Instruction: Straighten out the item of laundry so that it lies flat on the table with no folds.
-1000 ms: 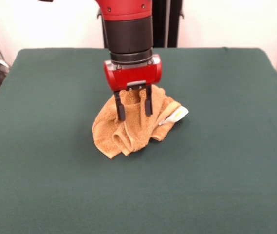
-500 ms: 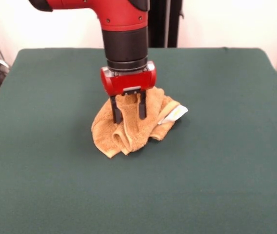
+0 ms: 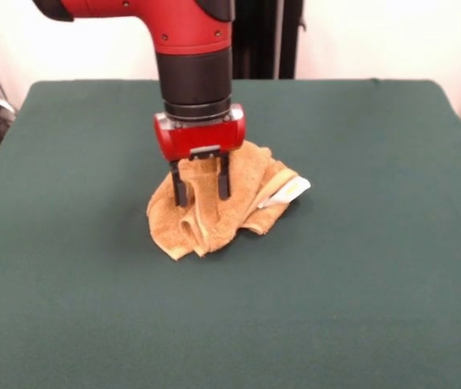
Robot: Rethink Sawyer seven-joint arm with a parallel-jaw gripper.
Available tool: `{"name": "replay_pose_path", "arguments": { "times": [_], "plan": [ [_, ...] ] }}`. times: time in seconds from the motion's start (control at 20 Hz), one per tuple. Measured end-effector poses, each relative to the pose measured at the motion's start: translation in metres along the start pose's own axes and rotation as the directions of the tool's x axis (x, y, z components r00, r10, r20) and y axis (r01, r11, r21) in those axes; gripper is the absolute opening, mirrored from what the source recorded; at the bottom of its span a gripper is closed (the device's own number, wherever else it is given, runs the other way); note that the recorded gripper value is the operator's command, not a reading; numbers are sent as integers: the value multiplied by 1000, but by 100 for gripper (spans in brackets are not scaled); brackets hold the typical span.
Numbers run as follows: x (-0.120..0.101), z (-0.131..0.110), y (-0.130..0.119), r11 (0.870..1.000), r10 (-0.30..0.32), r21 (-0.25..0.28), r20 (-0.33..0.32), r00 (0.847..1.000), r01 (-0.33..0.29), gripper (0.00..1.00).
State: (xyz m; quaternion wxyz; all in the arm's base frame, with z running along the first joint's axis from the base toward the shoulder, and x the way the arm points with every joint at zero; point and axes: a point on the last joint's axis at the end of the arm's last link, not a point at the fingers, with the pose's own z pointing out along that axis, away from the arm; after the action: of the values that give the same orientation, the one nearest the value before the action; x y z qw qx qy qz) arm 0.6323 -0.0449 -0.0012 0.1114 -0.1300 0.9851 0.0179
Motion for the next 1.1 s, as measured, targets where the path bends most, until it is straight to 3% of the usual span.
{"name": "replay_pose_path", "arguments": {
  "times": [0.4, 0.8, 0.85, 1.1],
  "plan": [
    [8, 0, -25, 998, 58, -5, 4, 998, -58, 100],
    [17, 15, -21, 996, 80, -32, -16, 997, -80, 100],
    [17, 16, -21, 993, 105, -46, -17, 994, -106, 0],
    [15, 20, -20, 986, 147, -74, -19, 989, -148, 0]
  ]
}}
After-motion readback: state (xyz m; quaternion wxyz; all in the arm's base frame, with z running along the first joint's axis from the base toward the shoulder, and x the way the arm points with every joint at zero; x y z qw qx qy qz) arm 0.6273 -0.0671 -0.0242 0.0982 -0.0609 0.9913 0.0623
